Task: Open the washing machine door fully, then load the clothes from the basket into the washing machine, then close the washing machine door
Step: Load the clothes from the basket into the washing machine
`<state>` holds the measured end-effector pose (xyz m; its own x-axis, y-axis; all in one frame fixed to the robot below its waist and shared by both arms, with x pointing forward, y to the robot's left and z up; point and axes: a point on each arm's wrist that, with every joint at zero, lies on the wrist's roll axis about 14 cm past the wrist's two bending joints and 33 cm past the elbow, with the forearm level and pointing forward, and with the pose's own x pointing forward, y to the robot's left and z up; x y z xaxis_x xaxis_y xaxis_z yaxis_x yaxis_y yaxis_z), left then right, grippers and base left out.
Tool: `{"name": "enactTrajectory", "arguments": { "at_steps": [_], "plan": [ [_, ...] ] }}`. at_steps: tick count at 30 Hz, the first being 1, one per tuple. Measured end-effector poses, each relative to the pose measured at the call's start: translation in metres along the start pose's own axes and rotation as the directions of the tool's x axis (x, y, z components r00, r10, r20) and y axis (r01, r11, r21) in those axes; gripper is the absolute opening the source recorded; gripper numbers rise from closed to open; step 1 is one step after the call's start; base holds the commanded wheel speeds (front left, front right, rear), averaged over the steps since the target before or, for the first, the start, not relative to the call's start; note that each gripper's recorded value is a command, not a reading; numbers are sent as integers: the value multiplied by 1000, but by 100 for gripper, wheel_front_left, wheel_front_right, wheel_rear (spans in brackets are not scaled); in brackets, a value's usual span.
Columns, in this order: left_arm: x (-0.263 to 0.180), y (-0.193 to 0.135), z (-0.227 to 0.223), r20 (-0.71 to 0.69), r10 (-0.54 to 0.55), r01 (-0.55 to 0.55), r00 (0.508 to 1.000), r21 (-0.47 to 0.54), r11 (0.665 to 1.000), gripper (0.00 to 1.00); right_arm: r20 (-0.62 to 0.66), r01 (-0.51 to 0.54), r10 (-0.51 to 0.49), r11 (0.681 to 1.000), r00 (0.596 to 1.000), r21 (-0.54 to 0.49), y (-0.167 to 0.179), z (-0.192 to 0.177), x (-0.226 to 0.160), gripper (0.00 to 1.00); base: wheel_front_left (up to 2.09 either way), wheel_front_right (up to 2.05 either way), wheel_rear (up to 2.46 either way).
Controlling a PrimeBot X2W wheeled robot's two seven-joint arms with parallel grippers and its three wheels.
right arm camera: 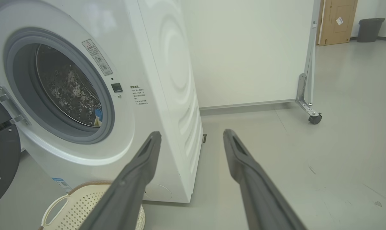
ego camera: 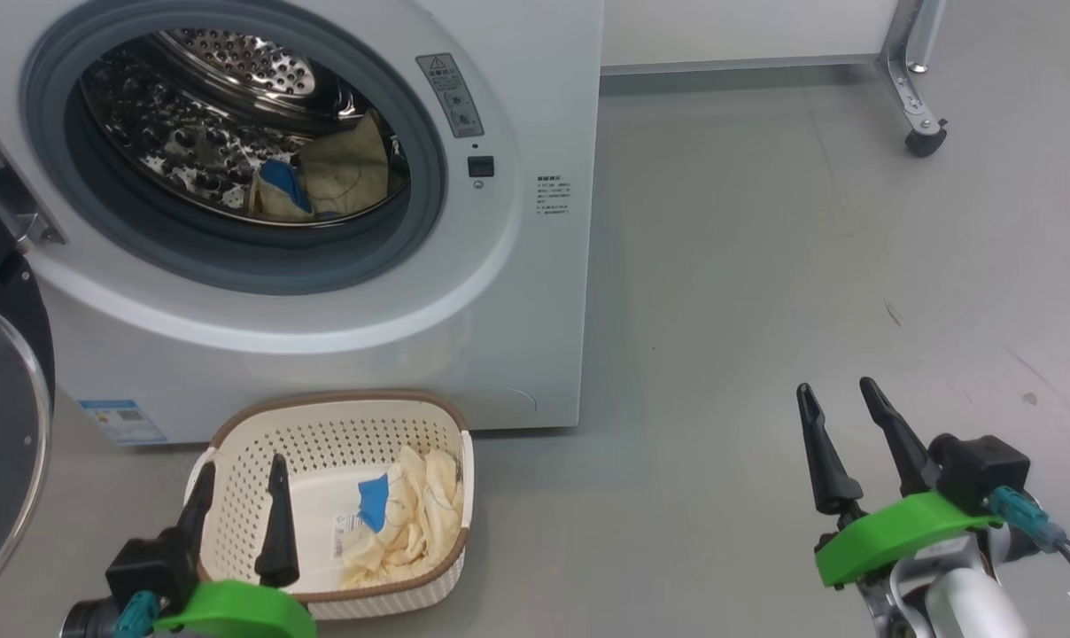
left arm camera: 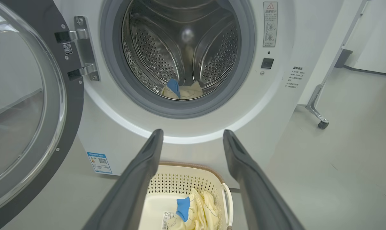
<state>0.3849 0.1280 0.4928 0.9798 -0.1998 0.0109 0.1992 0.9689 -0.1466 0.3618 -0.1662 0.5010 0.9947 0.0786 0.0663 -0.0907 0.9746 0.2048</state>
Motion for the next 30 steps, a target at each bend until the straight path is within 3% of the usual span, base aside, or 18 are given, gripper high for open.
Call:
{"name": "enactTrajectory", "arguments": {
  "at_steps": [16,30],
  "plan": [
    [9,-2,-31,-86,-22,22,996,0,1000,100,-59,24,-24,1000,998,3,-8,-20,4,100,0,0,0],
    [68,-4,-84,-233,-84,77,969,-41,996,100,-143,61,-60,998,988,-1,-26,-53,36,100,0,0,0]
  ]
}}
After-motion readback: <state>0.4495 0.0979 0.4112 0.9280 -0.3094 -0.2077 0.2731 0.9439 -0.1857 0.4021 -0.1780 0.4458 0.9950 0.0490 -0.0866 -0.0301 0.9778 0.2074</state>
